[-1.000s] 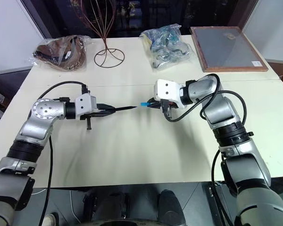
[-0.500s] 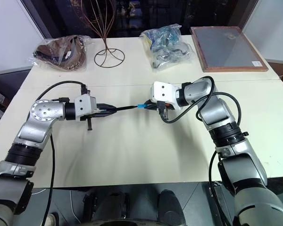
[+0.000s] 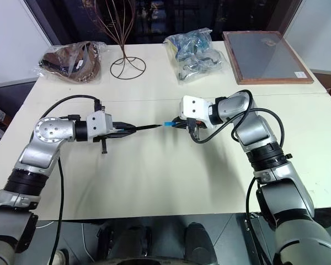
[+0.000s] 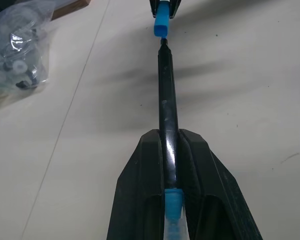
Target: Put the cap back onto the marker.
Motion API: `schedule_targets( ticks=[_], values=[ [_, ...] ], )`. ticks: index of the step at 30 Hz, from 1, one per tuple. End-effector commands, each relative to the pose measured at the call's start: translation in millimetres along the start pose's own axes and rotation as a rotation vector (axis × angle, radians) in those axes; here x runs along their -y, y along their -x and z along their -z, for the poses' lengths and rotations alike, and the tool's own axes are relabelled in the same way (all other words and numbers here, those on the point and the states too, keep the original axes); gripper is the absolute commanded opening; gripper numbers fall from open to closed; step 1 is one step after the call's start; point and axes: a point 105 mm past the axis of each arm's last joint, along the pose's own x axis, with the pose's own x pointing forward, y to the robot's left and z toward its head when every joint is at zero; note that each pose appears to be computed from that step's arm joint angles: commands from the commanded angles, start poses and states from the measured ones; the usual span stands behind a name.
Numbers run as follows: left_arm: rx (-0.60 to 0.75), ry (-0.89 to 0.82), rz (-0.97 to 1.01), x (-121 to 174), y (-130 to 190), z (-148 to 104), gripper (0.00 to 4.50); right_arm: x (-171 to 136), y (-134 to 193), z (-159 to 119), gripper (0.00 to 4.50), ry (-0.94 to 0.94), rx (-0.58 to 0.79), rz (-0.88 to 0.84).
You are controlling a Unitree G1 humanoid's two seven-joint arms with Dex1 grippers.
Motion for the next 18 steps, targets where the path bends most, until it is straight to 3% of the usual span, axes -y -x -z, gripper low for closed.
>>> schedule_targets(
  ticks=[1, 18],
  values=[
    [0.025, -0.03, -0.031, -7, 4, -10, 0.0, 5, 4, -12, 0.03, 0.04, 0.027, 0.018],
    [0.032, -0.023, -0.039, -6, 2, -10, 0.0, 0, -4, -23, 0.03, 0.042, 0.059, -0.003]
  ],
)
